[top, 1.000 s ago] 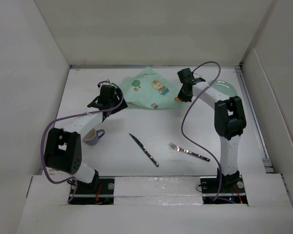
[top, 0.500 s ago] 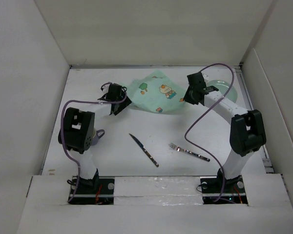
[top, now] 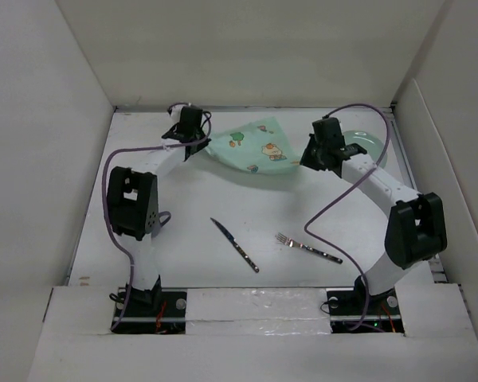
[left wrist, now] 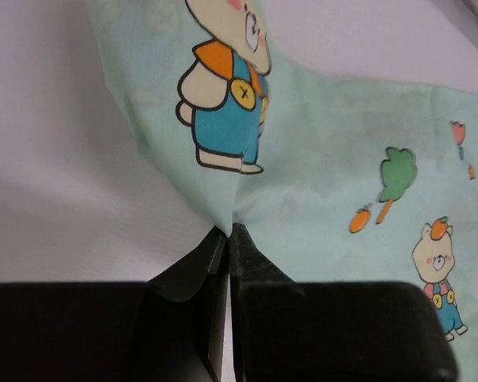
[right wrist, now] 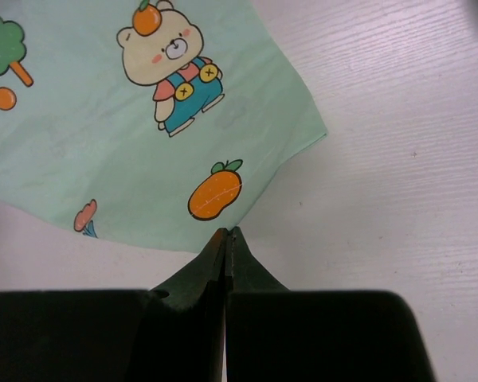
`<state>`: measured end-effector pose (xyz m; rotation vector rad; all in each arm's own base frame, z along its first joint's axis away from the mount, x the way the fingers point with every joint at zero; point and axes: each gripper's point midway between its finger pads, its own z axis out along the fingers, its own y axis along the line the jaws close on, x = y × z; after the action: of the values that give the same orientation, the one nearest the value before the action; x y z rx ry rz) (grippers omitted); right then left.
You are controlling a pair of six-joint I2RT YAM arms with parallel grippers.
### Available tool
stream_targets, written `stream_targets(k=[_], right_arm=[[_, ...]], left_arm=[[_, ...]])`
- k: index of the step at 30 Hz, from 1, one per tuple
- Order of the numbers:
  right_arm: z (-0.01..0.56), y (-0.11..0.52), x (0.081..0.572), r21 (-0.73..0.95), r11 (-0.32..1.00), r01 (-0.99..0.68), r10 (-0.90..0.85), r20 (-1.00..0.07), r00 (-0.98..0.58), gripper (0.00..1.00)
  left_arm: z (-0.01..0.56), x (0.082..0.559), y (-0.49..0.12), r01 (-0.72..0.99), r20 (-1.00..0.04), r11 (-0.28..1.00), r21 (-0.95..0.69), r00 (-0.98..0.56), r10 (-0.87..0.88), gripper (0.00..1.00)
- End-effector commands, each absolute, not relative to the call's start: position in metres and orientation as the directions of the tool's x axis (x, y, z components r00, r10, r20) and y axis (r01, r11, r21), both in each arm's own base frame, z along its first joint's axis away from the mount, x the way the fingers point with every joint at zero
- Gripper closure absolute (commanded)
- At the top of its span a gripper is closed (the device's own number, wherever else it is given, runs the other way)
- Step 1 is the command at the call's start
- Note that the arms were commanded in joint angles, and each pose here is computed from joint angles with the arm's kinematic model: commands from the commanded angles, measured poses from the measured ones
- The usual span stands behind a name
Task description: Set the dinner table for one person
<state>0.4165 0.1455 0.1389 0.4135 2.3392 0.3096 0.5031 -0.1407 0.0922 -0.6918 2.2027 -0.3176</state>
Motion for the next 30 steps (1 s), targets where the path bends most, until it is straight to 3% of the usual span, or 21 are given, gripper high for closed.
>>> stream_targets(k=[1,4,5,6,8,9,10,12,13,15,18,21,25,27,28,30], right_arm=[[0.211,0.156,0.424,0.399,0.912,0.089,0.37,-0.714,-0.594,1.0],[0.249,0.158,0.424,0.432,0.9,0.051,0.389,-0.746,-0.541,1.0],[0.263,0.159,0.423,0.449,0.893,0.035,0.4,-0.753,-0.523,1.0],[0.275,0.158,0.423,0.459,0.888,0.028,0.409,-0.761,-0.504,1.0],[0.311,0.156,0.418,0.482,0.876,-0.007,0.43,-0.788,-0.442,1.0],[0.32,0.158,0.412,0.49,0.872,-0.025,0.433,-0.793,-0.429,1.0],[0.329,0.156,0.407,0.497,0.867,-0.035,0.441,-0.798,-0.41,1.0],[0.327,0.152,0.39,0.496,0.867,-0.038,0.442,-0.803,-0.4,1.0],[0.321,0.15,0.385,0.495,0.868,-0.032,0.441,-0.801,-0.405,1.0],[0.285,0.14,0.374,0.47,0.882,0.021,0.431,-0.789,-0.437,1.0],[0.249,0.129,0.371,0.46,0.884,0.082,0.44,-0.76,-0.479,1.0],[0.214,0.138,0.372,0.46,0.885,0.075,0.418,-0.712,-0.564,1.0],[0.212,0.15,0.369,0.465,0.884,0.047,0.402,-0.705,-0.584,1.0],[0.209,0.156,0.365,0.463,0.886,0.027,0.388,-0.706,-0.593,1.0],[0.208,0.16,0.363,0.463,0.886,0.012,0.377,-0.706,-0.599,1.0],[0.198,0.165,0.358,0.463,0.886,0.002,0.362,-0.689,-0.628,1.0]], left_arm=[[0.257,0.525,-0.124,-0.201,-0.829,0.896,-0.396,-0.341,-0.443,1.0],[0.35,0.537,-0.122,-0.121,-0.903,0.943,-0.309,-0.274,-0.331,1.0],[0.332,0.543,-0.13,-0.096,-0.889,0.961,-0.259,-0.366,-0.276,1.0],[0.395,0.544,-0.135,-0.031,-0.919,0.958,-0.285,-0.274,-0.283,1.0],[0.407,0.534,-0.143,0.046,-0.928,0.958,-0.283,-0.265,-0.262,1.0],[0.385,0.532,-0.147,0.06,-0.916,0.959,-0.278,-0.318,-0.246,0.99],[0.378,0.53,-0.151,0.075,-0.91,0.958,-0.276,-0.342,-0.235,0.82],[0.339,0.53,-0.15,0.05,-0.871,0.971,-0.233,-0.454,-0.186,0.58],[0.319,0.531,-0.148,0.036,-0.852,0.978,-0.207,-0.498,-0.162,0.39],[0.266,0.526,-0.145,0.011,-0.779,0.988,-0.156,-0.617,-0.116,0.32],[0.215,0.516,-0.144,-0.005,-0.72,0.99,-0.144,-0.686,-0.108,0.35],[0.213,0.513,-0.133,-0.082,-0.754,0.984,-0.158,-0.634,-0.173,0.44],[0.221,0.511,-0.112,-0.171,-0.796,0.978,-0.115,-0.573,-0.194,0.56],[0.214,0.505,-0.103,-0.205,-0.798,0.975,-0.085,-0.572,-0.19,0.73],[0.21,0.504,-0.097,-0.228,-0.797,0.972,-0.062,-0.575,-0.186,0.91],[0.191,0.498,-0.096,-0.239,-0.77,0.97,-0.048,-0.61,-0.188,1.0]])
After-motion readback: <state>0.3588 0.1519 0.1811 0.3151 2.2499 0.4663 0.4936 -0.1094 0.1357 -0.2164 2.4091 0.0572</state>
